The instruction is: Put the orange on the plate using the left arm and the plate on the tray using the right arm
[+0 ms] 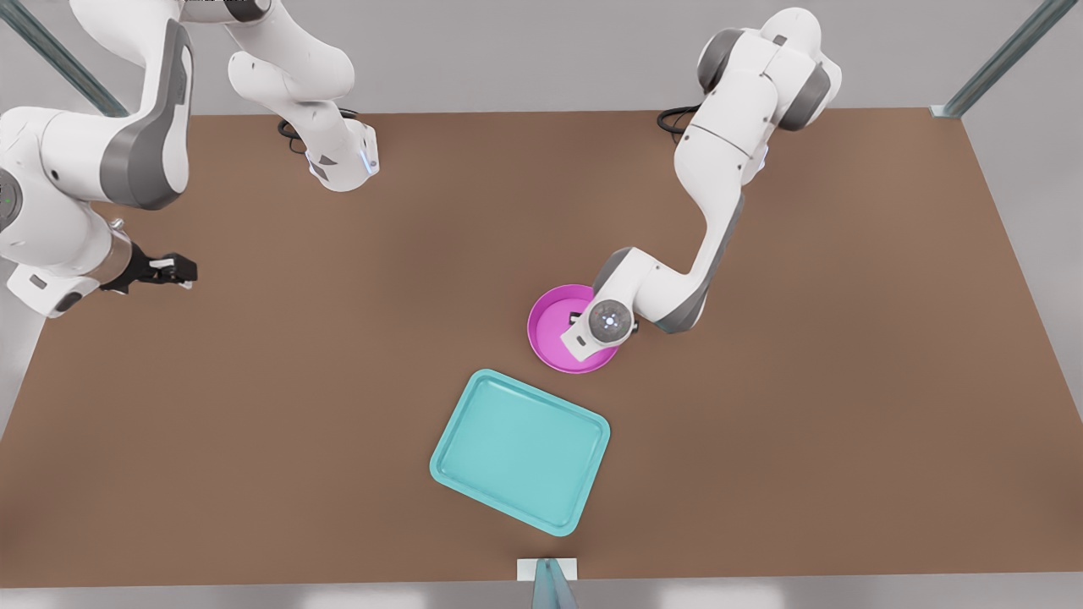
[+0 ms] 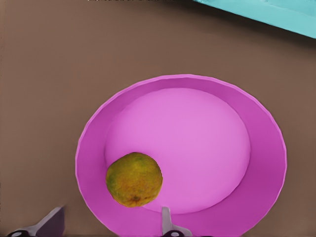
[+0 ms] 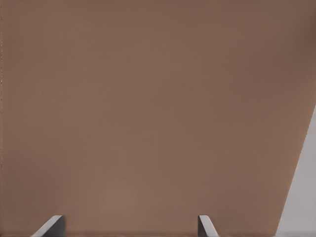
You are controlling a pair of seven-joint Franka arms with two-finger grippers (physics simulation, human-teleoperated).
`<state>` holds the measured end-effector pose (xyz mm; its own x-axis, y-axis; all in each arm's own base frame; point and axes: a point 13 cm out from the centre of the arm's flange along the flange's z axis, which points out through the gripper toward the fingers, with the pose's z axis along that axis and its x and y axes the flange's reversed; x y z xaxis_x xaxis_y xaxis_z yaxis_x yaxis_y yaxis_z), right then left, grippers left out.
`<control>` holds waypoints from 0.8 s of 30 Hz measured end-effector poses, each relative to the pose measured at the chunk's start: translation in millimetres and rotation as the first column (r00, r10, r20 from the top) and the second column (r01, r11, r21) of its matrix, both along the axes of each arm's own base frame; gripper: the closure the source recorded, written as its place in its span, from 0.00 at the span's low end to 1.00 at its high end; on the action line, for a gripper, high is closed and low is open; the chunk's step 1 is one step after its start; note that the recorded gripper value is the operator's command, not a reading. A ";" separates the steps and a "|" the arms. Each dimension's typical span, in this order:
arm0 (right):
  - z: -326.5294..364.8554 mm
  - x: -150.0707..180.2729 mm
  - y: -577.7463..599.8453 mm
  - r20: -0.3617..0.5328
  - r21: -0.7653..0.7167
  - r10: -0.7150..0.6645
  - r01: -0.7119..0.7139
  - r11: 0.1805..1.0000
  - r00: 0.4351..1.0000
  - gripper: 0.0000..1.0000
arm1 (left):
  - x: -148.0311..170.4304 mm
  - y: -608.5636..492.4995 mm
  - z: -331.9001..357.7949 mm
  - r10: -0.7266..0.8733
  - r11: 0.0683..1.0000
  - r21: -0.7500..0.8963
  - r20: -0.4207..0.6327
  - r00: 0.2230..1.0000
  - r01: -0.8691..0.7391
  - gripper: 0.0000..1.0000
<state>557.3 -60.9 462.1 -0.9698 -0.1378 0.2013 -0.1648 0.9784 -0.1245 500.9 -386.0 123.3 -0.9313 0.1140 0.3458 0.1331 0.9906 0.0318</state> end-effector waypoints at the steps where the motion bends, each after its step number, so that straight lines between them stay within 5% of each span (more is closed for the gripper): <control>1: -12.8 4.8 10.5 -0.014 0.026 0.007 -0.006 1.000 1.000 0.00 | 17.6 14.8 27.9 0.042 0.999 0.003 0.029 0.999 -0.042 0.00; 3: -58.1 19.9 75.5 -0.061 0.107 0.070 -0.063 0.992 0.996 0.00 | 100.2 117.2 133.0 0.209 0.976 0.022 0.158 0.965 -0.215 0.00; 5: -123.0 21.6 205.0 -0.113 0.193 0.189 -0.165 0.967 0.975 0.00 | 140.8 246.5 224.8 0.357 0.925 0.044 0.245 0.901 -0.378 0.00; 12: -297.5 -49.6 501.8 -0.116 0.379 0.224 -0.166 0.911 0.968 0.00 | 88.7 350.1 346.3 0.297 0.952 -0.008 0.248 0.922 -0.305 0.00; 24: -361.4 -39.8 555.5 -0.046 0.415 -0.044 0.059 0.908 0.998 0.00 | 90.3 344.5 359.3 0.157 0.987 -0.008 0.238 0.958 -0.160 0.00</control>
<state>517.5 494.6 100.7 -0.9712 -0.1663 0.1707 -0.1094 0.9476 0.3003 591.2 -41.5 482.7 -0.9925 -0.0447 0.1134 -0.0387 0.9977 0.0548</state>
